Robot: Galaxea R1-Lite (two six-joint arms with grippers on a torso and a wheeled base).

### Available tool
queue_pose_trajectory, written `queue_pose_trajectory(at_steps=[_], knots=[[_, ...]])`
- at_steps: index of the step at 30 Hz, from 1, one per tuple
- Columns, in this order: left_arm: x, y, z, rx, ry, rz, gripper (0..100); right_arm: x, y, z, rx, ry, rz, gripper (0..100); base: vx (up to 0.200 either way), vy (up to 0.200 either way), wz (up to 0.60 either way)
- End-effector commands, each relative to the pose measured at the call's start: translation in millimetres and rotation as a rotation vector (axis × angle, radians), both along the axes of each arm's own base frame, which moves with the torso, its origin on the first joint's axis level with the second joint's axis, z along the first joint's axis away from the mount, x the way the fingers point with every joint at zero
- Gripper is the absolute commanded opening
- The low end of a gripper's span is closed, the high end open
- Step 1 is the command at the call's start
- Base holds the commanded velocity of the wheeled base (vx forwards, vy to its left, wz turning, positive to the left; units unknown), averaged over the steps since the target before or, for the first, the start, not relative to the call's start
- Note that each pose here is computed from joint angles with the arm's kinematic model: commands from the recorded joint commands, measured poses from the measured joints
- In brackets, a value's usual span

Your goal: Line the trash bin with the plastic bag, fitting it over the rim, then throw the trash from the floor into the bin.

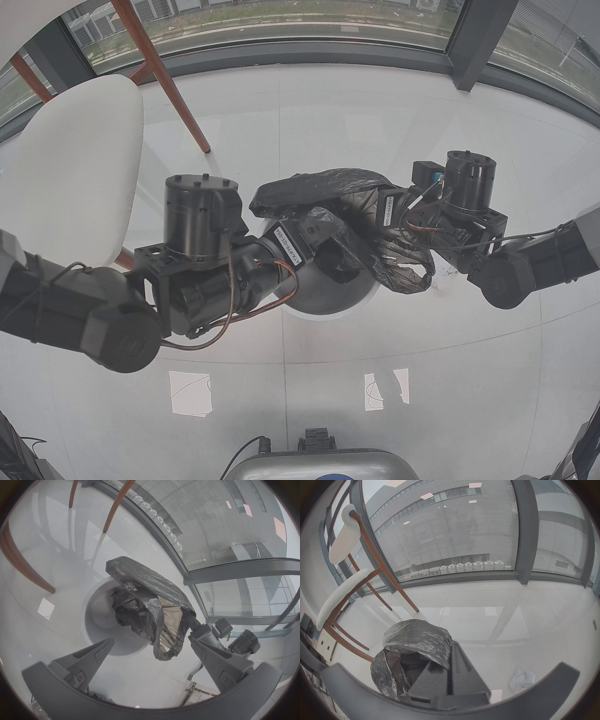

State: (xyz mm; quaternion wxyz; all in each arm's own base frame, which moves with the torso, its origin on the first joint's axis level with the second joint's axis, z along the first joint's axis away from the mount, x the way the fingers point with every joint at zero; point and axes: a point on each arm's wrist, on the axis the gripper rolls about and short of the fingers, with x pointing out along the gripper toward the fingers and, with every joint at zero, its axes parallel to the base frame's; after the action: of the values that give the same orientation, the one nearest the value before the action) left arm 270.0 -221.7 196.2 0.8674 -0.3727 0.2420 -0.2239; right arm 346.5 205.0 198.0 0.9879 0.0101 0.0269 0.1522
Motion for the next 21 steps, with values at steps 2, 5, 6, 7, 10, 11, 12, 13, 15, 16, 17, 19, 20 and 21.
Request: queue_pose_trajectory(at_steps=[2,5,6,7,10,11,12,13,15,16,17,19,20,21], knots=[[23.1,-15.6,-15.4,0.011,0.017,0.010,100,-0.1,0.7,0.1,0.001,0.000,0.001,0,0.000,0.000,0.00],[29.7,-20.9,-13.4,-0.001,0.004,0.012,100,-0.2,0.7,-0.4,0.001,0.001,0.001,0,0.000,0.000,0.00],[31.5,-22.4,-12.3,-0.009,0.003,0.015,100,-0.5,1.2,-0.4,-0.001,0.000,0.003,0,0.000,0.000,0.00],[32.9,-23.4,-11.6,-0.018,0.004,0.017,100,-0.5,1.2,-0.4,-0.001,0.000,0.003,0,0.000,0.000,0.00],[36.9,-25.9,-10.6,-0.032,0.002,0.022,100,-1.0,1.6,0.7,0.001,-0.002,0.005,0,0.000,0.000,0.00],[40.8,-28.3,-12.9,-0.037,0.006,0.027,100,-1.6,2.0,1.3,0.002,-0.004,0.006,0,0.000,0.000,0.00],[41.4,-28.7,-13.7,-0.036,0.007,0.027,100,-1.3,1.5,1.3,0.002,-0.004,0.005,0,0.000,0.000,0.00],[47.2,-27.0,-14.8,-0.037,0.005,0.042,100,-1.4,1.4,0.9,0.001,-0.002,0.005,0,0.000,0.000,0.00],[52.2,-27.6,-14.8,-0.039,-0.001,0.054,100,-1.7,1.2,1.2,0.002,-0.004,0.005,0,0.000,0.000,0.00],[52.2,-27.6,-14.8,-0.039,-0.001,0.054,100,-1.7,1.2,1.2,0.002,-0.004,0.005,0,0.000,0.000,0.00],[56.7,-30.1,-15.3,-0.043,-0.006,0.062,100,-2.0,1.0,1.8,0.002,-0.005,0.005,0,0.000,0.000,0.00],[60.7,-32.4,-14.4,-0.048,-0.014,0.065,100,-1.5,0.6,2.7,0.004,-0.007,0.003,0,0.000,0.000,0.00],[61.9,-31.7,-14.1,-0.049,-0.015,0.068,100,-1.5,0.6,2.7,0.004,-0.007,0.003,0,0.000,0.000,0.00],[66.6,-30.4,-13.7,-0.054,-0.019,0.076,100,-1.7,0.5,3.3,0.005,-0.009,0.003,0,0.000,0.000,0.00]])
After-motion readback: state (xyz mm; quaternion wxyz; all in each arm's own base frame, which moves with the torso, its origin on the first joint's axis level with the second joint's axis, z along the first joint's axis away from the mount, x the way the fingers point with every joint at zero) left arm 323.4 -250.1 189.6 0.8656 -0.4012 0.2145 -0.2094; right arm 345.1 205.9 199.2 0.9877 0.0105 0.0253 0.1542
